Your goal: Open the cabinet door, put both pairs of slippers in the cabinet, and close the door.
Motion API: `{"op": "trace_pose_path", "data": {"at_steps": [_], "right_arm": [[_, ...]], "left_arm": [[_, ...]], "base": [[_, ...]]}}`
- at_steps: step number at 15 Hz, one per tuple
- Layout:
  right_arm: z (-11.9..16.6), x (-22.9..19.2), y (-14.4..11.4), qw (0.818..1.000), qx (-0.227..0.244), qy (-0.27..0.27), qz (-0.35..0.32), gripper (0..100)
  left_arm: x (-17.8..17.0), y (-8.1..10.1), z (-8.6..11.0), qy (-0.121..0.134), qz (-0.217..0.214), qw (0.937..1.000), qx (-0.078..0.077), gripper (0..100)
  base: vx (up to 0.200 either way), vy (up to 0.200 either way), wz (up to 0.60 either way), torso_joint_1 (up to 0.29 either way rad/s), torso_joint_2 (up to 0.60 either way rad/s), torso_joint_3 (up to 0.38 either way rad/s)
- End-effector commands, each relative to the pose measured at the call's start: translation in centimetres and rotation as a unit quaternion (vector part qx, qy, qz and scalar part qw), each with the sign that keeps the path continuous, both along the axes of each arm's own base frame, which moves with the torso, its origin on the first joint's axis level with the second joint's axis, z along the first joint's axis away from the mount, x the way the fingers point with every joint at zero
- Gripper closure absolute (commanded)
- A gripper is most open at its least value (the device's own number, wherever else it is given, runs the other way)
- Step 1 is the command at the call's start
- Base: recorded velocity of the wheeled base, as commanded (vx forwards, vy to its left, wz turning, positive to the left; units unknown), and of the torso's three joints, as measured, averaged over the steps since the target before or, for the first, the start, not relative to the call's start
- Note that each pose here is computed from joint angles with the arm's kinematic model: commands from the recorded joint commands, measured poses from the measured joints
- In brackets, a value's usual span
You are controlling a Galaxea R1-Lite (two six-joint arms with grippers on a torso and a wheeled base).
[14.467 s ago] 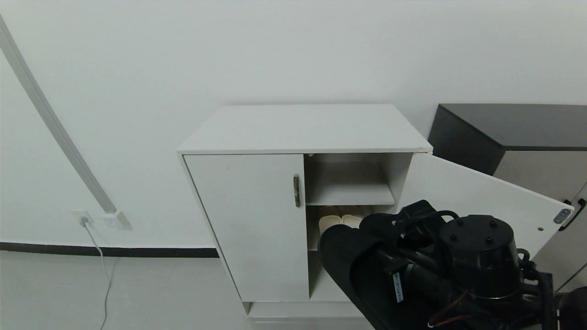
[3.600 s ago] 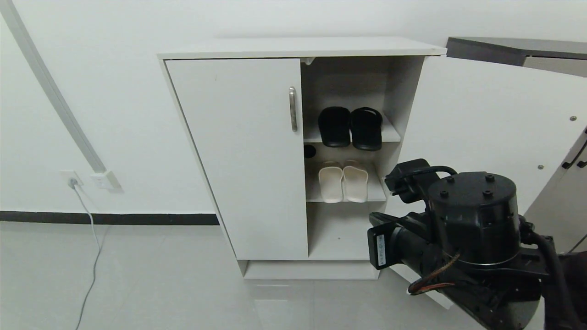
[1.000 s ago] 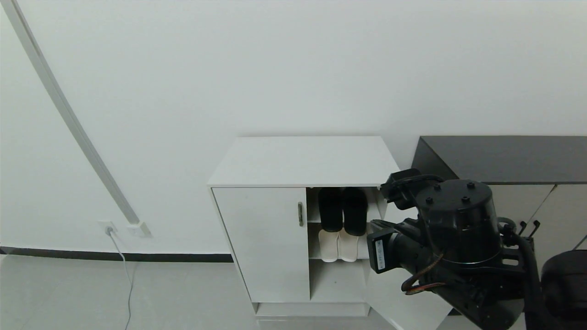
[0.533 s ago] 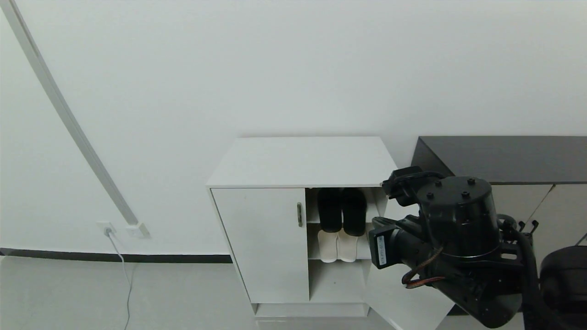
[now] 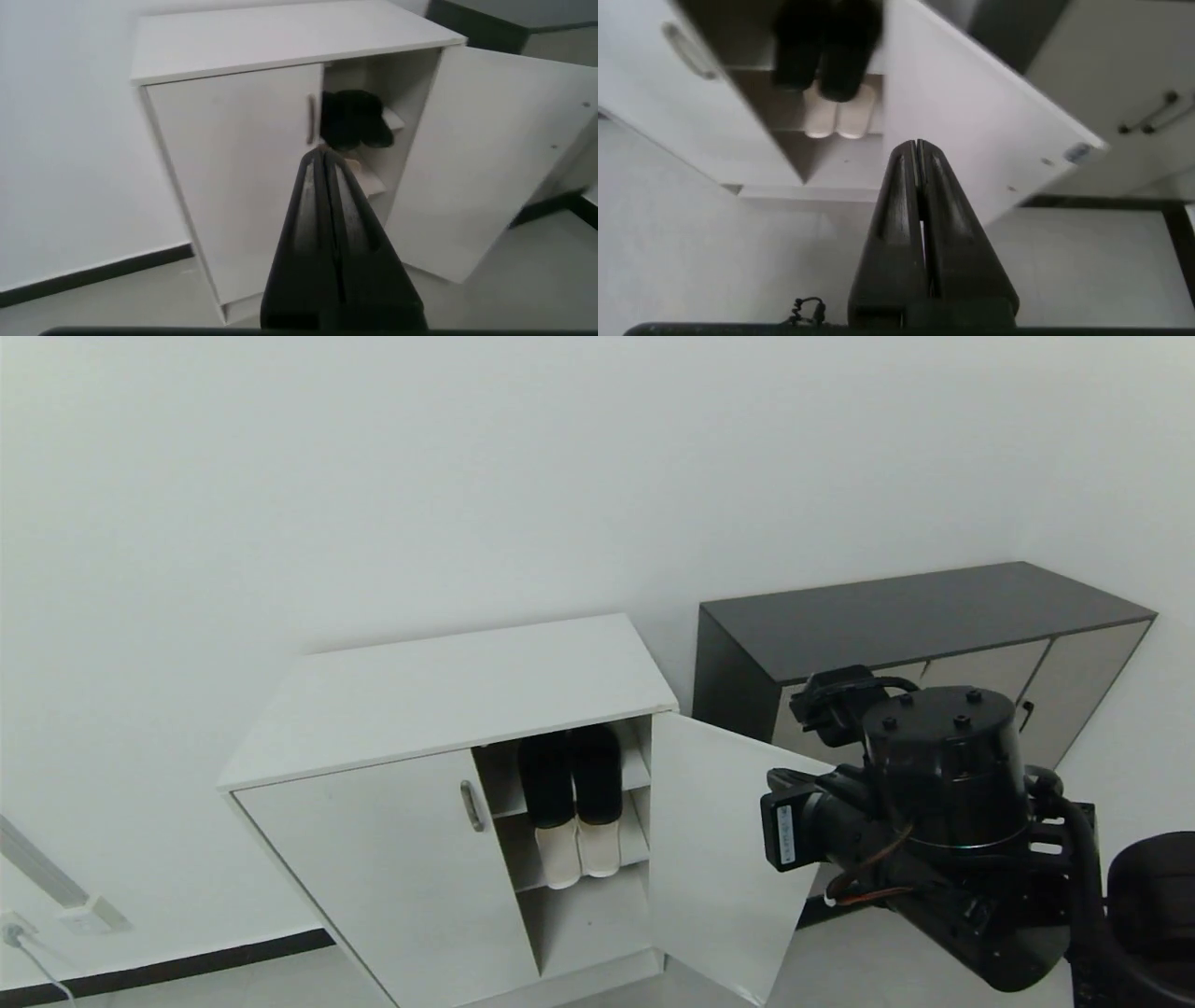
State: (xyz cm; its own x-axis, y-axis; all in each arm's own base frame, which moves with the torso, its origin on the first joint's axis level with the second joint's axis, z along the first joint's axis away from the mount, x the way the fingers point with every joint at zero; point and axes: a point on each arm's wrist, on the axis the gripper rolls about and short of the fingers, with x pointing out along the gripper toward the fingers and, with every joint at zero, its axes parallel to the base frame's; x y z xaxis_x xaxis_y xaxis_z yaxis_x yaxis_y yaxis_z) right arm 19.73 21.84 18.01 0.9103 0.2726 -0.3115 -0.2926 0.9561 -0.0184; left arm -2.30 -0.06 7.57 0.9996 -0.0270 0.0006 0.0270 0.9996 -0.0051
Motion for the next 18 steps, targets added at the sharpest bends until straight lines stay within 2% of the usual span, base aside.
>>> {"op": "trace_pose_path", "data": {"at_steps": [1, 6, 11, 15, 18], "right_arm": [[-0.3, 0.2, 0.1, 1.0, -0.002, 0.001, -0.001, 100], [-0.2, 0.4, -0.3, 1.0, -0.003, -0.005, -0.006, 100], [-0.3, 0.4, -0.4, 1.0, -0.005, -0.004, -0.007, 100], [-0.6, 1.0, -0.8, 1.0, -0.012, -0.008, -0.018, 100], [-1.1, 3.6, -1.9, 0.998, -0.014, -0.024, -0.055, 100]], "left_arm": [[0.0, 0.0, 0.0, 0.001, 0.0, 1.0, 0.0, 100], [0.0, 0.0, 0.0, 0.001, 0.0, 1.0, 0.0, 100], [0.0, 0.0, 0.0, 0.0, 0.001, 1.0, -0.001, 100], [0.0, 0.0, 0.0, 0.0, 0.002, 1.0, -0.003, 100], [0.0, 0.0, 0.0, 0.001, 0.001, 1.0, -0.001, 100]], "base": [[0.0, 0.0, 0.0, 0.0, 0.0, 0.0], [0.0, 0.0, 0.0, 0.0, 0.0, 0.0], [-0.2, 0.0, 0.0, 0.005, 0.01, -0.001], [0.0, 0.0, 0.0, 0.0, 0.0, 0.0], [0.0, 0.0, 0.0, 0.0, 0.0, 0.0]]}}
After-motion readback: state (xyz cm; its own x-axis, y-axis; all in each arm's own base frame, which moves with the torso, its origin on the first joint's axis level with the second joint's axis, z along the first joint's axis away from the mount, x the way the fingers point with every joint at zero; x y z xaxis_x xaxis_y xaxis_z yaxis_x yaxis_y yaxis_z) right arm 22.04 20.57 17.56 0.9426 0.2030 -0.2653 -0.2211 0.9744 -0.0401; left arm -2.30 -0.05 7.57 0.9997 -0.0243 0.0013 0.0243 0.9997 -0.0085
